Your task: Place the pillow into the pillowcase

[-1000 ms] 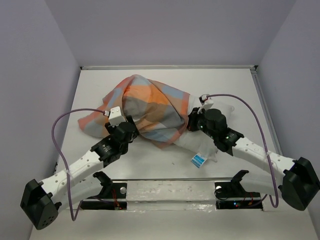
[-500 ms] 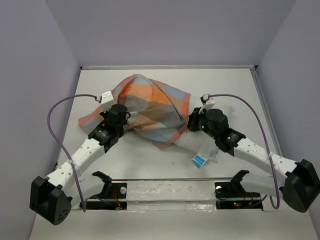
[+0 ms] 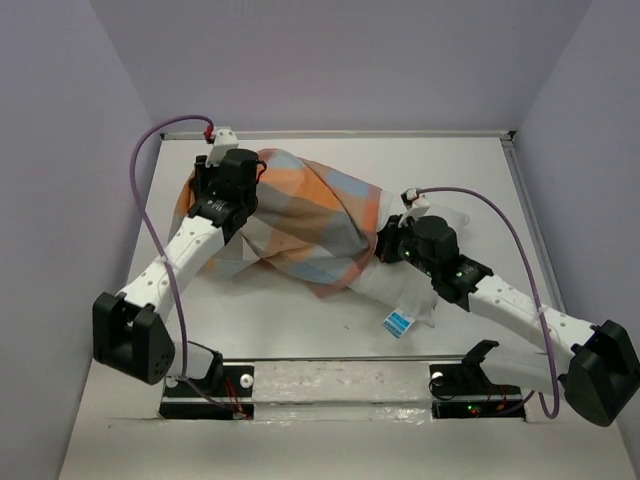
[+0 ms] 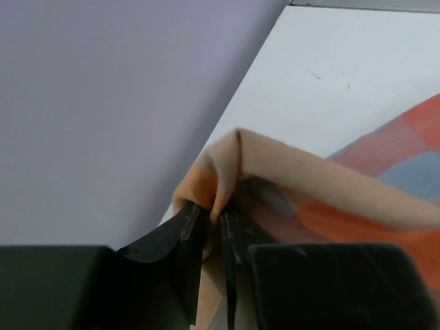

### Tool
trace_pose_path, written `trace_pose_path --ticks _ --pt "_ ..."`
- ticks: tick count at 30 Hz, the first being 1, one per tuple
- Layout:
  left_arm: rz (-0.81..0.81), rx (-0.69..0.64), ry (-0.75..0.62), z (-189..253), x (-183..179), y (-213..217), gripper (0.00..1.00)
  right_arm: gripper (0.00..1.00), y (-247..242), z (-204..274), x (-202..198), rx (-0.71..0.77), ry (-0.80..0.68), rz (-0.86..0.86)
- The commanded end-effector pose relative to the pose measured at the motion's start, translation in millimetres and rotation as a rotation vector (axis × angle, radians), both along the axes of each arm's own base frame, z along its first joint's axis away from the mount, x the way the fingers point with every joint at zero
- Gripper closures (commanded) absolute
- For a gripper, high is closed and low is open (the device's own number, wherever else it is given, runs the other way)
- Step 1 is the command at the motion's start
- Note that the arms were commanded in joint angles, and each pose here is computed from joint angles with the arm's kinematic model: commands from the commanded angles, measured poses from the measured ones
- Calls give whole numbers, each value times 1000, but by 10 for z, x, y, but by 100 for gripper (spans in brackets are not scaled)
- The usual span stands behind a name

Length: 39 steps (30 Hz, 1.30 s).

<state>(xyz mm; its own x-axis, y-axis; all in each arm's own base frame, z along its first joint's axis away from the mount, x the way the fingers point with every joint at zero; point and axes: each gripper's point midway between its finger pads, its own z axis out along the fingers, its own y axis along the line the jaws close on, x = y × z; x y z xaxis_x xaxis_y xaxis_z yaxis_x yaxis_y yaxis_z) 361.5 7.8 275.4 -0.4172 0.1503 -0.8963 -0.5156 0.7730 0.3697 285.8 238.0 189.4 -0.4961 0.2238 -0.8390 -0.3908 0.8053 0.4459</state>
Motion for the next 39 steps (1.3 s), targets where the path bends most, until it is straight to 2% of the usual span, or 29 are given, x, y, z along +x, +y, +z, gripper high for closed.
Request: trace_pose_path --ticks 1,2,3,4,6,8,9,10,11,12,13,15,16,18,19,20,21,22,23,24,25,27,28,29,31,34,39 --pt "104 184 -31 259 234 333 71 100 -6 153 77 7 -35 -6" --pt "124 170 -128 426 350 400 71 100 19 153 59 14 -29 9" --pt "168 186 -130 467 412 603 72 100 37 155 43 22 -24 19" --pt "133 199 -104 377 624 620 73 100 47 177 47 34 -26 18" --pt "151 196 -152 589 822 715 70 100 109 155 -1 48 -12 57" --pt "121 114 -206 703 1095 701 63 100 99 122 24 36 -9 46" --pt "108 78 -229 772 1173 660 47 100 105 107 37 31 -5 45" --pt "73 31 -240 798 1261 577 2 100 107 100 40 29 -3 45" --pt "-13 -83 -293 972 1354 407 1 100 113 89 38 29 1 48" --pt "-52 -139 -344 1166 1301 339 1 100 121 86 44 29 5 49" --pt "-154 -197 -352 1215 1308 163 1 100 123 75 46 28 8 48" --pt "-249 -261 -396 1369 1189 -34 1 100 126 80 50 28 6 49" --pt "-280 -270 -447 1607 979 -92 1 100 126 71 50 25 8 49" --pt "-347 -301 -424 1530 766 -390 1 100 125 71 42 25 7 52" --pt "-393 -350 -457 1656 555 -507 1 100 122 71 35 24 7 54" --pt "-414 -357 -404 1446 466 -638 1 100 127 86 28 28 4 59" --pt "-506 -370 -338 1291 265 -1056 1 100 146 116 13 35 1 72" --pt "-546 -408 -346 1293 30 -1224 3 100 161 122 -3 37 5 84" --pt "-600 -421 -259 912 -117 -1465 5 100 177 162 -11 43 -2 94" --pt "-719 -466 -213 762 -401 -1910 9 100 176 166 -11 41 -1 95" --pt "-739 -526 -171 454 -605 -2067 12 100 161 157 -13 28 0 93" --pt "-844 -596 -122 222 -956 -2522 12 100 144 171 -14 19 0 89" --pt "-803 -606 -136 144 -932 -2483 12 100 140 176 -11 20 -1 86" --pt "-863 -596 -83 -79 -1105 -2710 11 100 137 193 -16 21 -3 86" --pt "-890 -599 -44 -289 -1176 -2954 10 100 115 200 -14 15 1 76" --pt "-929 -562 -11 -502 -1308 -3189 6 100 78 250 -21 18 -13 63" --pt "-987 -565 7 -682 -1338 -3377 5 100 66 286 -35 18 -21 64"
